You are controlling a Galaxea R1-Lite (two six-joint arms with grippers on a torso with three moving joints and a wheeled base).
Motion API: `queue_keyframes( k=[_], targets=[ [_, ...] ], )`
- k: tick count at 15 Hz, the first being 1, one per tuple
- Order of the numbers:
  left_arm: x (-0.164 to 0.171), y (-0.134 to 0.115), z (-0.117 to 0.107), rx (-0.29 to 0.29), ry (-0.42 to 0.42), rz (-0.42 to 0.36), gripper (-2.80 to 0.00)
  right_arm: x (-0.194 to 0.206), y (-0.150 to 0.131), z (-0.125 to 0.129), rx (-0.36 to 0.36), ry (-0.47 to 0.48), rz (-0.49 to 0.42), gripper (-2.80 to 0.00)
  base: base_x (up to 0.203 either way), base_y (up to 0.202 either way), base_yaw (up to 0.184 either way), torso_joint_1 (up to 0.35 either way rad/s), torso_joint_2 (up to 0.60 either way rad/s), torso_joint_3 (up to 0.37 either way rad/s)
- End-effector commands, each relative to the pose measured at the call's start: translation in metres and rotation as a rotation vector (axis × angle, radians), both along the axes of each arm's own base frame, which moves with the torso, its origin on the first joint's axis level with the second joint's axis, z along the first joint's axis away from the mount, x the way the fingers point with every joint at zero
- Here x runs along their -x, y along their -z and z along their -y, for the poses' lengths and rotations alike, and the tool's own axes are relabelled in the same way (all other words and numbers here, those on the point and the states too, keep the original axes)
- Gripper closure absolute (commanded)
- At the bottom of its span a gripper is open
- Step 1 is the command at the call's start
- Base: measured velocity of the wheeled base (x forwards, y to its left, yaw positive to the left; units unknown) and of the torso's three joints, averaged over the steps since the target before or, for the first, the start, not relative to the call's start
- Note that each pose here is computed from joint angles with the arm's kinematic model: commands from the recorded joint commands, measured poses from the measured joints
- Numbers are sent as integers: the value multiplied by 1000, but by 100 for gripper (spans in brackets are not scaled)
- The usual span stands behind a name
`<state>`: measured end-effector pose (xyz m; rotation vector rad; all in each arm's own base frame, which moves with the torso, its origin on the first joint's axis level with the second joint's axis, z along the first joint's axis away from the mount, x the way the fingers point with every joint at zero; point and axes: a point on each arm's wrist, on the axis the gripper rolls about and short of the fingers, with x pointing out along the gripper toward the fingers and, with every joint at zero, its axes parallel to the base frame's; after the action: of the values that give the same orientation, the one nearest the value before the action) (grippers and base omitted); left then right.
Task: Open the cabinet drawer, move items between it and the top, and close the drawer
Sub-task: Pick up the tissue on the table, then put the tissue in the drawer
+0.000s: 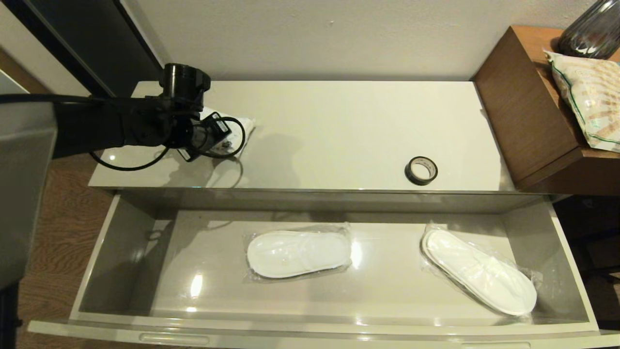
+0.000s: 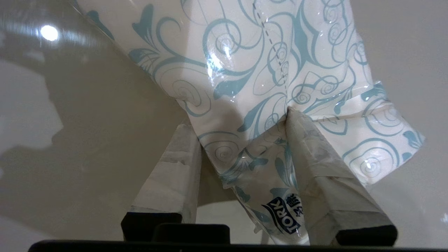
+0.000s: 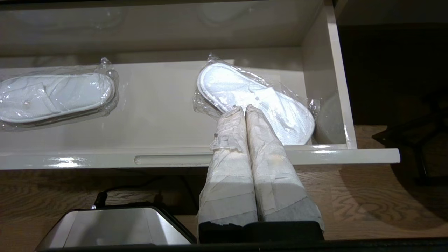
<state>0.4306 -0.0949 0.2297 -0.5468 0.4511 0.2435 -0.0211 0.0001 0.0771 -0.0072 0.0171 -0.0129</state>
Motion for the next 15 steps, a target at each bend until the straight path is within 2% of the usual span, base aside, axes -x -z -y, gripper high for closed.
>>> queue_keyframes(
  k=[1,5,7,9,12,14,15],
  targets=[
    [28,-21,-2,21,27,5,0,0,0,0,0,1,-1,0,0,0,0,0,0,0],
    [75,-33,-6,19,63,-22,0,0,0,0,0,0,-1,0,0,0,0,0,0,0],
    [114,-34,-9,15,91,-51,0,0,0,0,0,-1,-1,0,0,0,0,0,0,0],
    [152,-42,-13,34,140,-42,0,0,0,0,0,1,-1,0,0,0,0,0,0,0],
    [183,-50,-14,54,192,-26,0,0,0,0,0,1,-1,0,0,0,0,0,0,0],
    [229,-66,-22,56,230,-15,0,0,0,0,0,1,-1,0,0,0,0,0,0,0],
    [250,-62,-27,46,244,-47,0,0,0,0,0,-1,-1,0,0,0,0,0,0,0]
  ],
)
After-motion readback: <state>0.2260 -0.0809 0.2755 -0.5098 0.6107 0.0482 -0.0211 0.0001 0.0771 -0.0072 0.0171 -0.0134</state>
